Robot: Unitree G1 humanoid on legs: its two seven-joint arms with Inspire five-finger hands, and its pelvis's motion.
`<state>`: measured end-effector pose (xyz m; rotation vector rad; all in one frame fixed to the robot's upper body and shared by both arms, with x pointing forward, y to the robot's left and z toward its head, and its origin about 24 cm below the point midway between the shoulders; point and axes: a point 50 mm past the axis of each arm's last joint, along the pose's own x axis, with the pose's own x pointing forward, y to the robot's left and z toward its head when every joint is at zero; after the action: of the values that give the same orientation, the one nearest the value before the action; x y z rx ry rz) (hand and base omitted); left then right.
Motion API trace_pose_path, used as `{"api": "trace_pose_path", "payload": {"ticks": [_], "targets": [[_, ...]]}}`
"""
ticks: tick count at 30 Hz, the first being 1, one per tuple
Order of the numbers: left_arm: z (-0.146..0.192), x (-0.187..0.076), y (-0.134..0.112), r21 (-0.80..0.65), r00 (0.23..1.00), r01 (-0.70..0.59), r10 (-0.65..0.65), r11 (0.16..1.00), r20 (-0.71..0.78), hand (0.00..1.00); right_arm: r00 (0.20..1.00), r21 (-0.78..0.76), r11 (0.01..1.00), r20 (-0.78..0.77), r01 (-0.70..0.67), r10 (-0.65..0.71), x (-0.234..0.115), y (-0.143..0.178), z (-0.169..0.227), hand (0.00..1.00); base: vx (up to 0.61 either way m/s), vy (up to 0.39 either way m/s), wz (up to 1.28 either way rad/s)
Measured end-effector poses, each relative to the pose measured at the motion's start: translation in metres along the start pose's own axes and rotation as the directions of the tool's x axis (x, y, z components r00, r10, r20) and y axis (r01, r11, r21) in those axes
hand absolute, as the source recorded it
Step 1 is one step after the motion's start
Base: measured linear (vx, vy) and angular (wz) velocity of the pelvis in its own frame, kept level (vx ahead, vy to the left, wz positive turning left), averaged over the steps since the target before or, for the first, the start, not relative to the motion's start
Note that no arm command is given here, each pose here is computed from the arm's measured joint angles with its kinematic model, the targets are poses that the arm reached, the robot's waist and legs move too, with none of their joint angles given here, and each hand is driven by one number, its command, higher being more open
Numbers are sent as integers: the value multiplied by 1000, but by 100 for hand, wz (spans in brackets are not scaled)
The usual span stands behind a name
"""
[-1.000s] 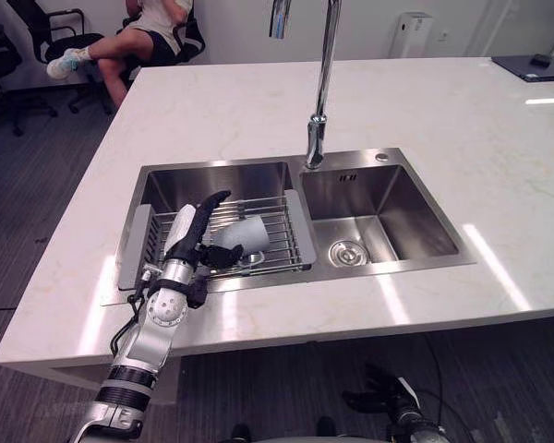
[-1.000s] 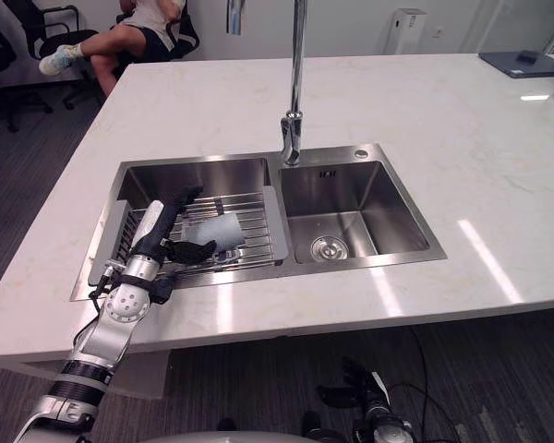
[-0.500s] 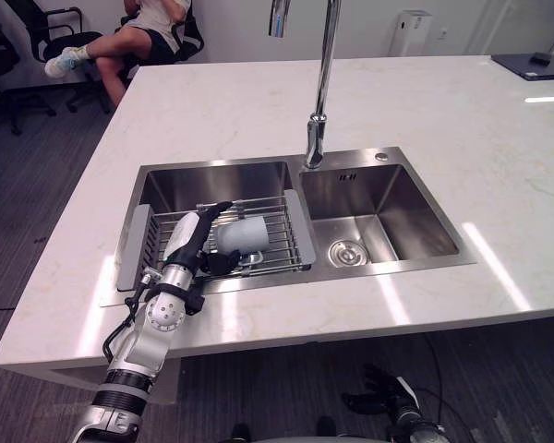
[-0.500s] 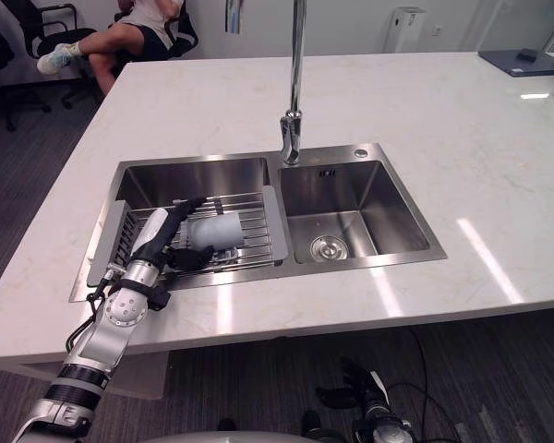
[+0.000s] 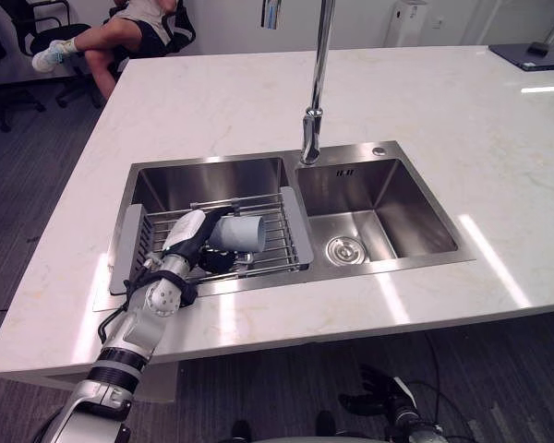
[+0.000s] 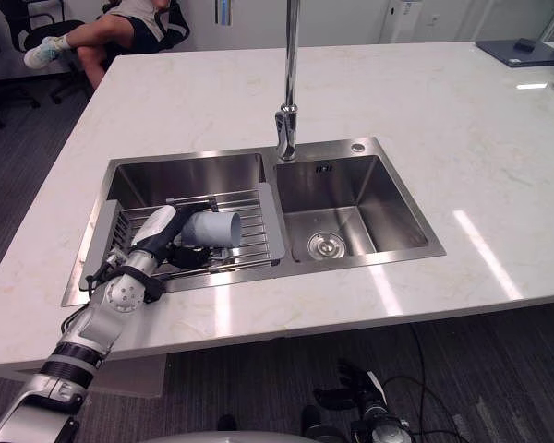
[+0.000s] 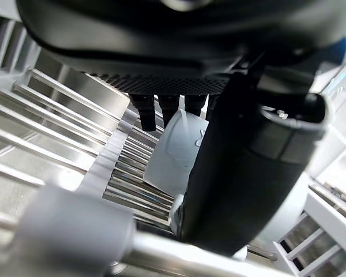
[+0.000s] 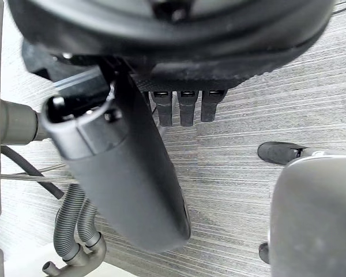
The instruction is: Walk over to the sink, pick up the cup, carry it to the dishwasher, place the cup inside the dishwasher, then close the dishwasher door
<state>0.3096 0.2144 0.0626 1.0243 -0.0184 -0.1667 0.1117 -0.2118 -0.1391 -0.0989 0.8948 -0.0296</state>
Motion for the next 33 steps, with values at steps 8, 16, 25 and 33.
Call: {"api": "trace_pose_path", "payload": {"ticks": [8, 16, 25, 33], "targets": [[3, 4, 6, 90, 1000, 15, -17, 996, 22, 30, 1000, -6, 1000, -11, -8, 8, -1, 2, -3, 90, -18, -1, -6], [5, 6, 11, 117, 999, 0, -5, 993, 39, 30, 1000, -14, 1000, -12, -15, 15, 0, 3, -3, 90, 0, 0, 0], [2, 5, 8, 54, 1000, 0, -1, 999, 22, 30, 1000, -21, 1000, -25, -14, 14, -1, 3, -5, 90, 0, 0, 0], [-3, -11, -9, -312, 995, -99, 88, 945, -49, 30, 999, 5, 1000, -37, 3, -3, -1, 2, -8, 90, 0, 0, 3]]}}
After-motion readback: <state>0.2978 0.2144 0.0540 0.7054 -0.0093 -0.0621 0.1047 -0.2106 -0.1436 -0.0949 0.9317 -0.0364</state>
